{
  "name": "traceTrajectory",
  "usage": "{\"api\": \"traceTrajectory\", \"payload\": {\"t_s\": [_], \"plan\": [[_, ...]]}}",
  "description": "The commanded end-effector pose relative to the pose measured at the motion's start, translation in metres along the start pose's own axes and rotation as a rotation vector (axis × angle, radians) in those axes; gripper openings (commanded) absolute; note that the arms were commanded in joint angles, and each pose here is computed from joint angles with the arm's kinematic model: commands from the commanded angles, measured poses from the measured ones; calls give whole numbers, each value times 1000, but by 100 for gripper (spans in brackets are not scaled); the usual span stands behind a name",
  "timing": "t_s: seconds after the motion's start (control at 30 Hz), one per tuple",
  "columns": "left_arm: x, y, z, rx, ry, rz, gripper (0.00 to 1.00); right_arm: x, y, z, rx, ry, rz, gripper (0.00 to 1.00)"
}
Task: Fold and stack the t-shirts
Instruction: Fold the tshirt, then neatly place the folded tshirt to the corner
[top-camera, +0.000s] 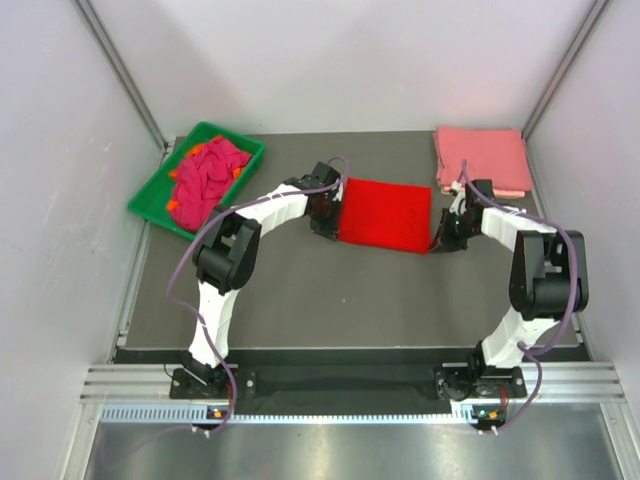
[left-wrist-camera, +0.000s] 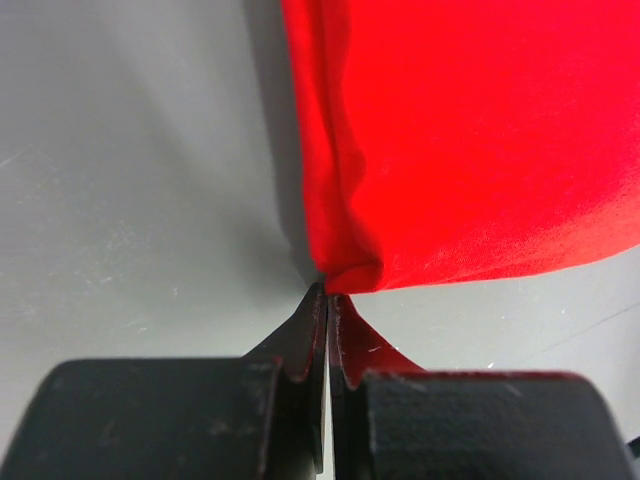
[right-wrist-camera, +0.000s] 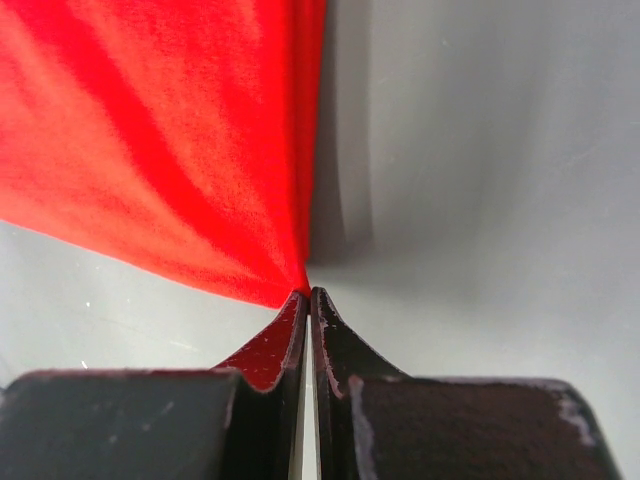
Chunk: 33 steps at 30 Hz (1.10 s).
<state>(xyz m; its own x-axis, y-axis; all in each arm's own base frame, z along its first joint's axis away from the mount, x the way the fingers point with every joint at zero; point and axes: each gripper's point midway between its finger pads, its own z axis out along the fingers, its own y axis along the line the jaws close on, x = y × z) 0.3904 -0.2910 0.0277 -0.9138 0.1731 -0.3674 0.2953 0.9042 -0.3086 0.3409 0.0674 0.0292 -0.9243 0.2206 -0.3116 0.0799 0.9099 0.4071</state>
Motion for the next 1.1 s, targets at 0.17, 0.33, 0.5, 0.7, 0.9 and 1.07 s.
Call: {"api": "traceTrajectory", "payload": {"t_s": [0.17,0.33,0.5,0.7,0.9,1.07], "plan": [[-15,27,-13,-135,-25,1,0,2,-13,-12,67,-33,-47,0],[-9,16,-18,-78,3,3,1,7,-3,-11,21,-14,-51,0],[-7,6,-33,-54,20,7,19,-1,5,-27,26,-44,-23,22],[-56,-2,-66,-80,-100,46,25,-38,28,-45,-27,-136,4,35],[-110,-44,-57,139,-228,110,23,-87,30,-40,-4,-225,-1,40],[-146,-58,-47,268,-336,130,23,-121,28,-18,-5,-259,-2,39]]}}
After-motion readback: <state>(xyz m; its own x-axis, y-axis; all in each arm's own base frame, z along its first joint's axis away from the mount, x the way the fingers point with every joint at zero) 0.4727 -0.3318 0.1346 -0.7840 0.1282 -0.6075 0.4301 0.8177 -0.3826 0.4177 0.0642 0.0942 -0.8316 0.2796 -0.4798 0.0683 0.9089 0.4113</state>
